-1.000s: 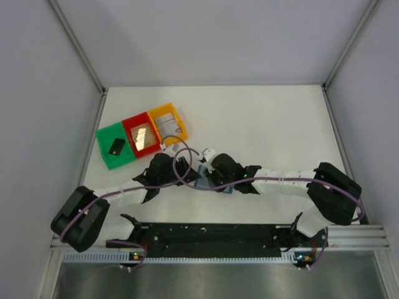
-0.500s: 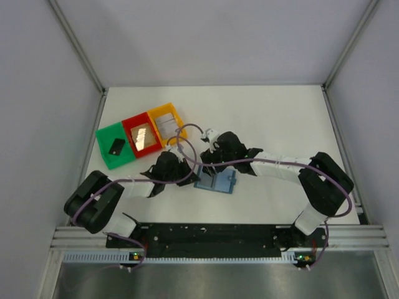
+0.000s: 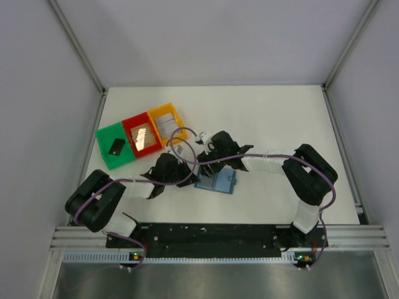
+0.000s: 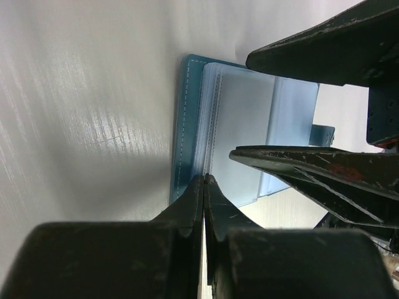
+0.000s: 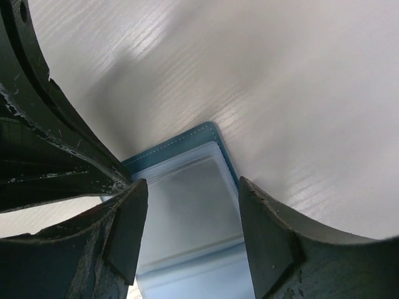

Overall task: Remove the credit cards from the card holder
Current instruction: Remove the credit card from the card holder.

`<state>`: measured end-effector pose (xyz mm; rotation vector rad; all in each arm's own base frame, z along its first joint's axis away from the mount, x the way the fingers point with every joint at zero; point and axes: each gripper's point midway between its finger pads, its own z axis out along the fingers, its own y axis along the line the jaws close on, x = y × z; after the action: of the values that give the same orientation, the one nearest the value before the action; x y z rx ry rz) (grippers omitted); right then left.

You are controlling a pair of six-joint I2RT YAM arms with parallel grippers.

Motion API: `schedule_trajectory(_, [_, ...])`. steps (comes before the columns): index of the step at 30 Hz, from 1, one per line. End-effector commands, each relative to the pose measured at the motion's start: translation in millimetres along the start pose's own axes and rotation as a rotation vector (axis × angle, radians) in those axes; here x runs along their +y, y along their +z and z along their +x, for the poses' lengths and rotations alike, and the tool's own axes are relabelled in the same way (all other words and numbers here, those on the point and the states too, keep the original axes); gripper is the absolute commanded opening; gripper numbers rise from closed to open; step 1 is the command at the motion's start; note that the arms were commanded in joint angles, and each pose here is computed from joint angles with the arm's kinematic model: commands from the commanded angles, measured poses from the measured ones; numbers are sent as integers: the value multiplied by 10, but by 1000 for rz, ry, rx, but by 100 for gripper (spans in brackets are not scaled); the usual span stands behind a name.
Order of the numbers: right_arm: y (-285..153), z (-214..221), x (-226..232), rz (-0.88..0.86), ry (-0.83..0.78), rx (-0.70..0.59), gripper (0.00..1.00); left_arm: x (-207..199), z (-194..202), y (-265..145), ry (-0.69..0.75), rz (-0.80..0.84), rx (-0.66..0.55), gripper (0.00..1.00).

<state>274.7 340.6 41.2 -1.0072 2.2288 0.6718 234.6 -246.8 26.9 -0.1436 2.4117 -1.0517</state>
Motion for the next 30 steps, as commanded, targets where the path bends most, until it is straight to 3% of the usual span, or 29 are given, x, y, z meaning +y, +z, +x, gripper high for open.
schedule_trajectory(1, [-22, -181, -3, -16, -28, -33, 57, 102, 69, 1, 5, -22, 9, 0])
schedule_trajectory(9, [-169, -215, 152, -82, -23, -51, 39, 57, 49, -12, 3, -10, 4, 0])
schedule_trajectory(23, [-205, 91, 8, 1, -19, 37, 36, 55, 76, -8, -6, -9, 17, 0])
schedule_trajectory(30, [-388, 148, -195, 141, -69, 49, 42, 26, 46, -35, -7, -5, 6, 0])
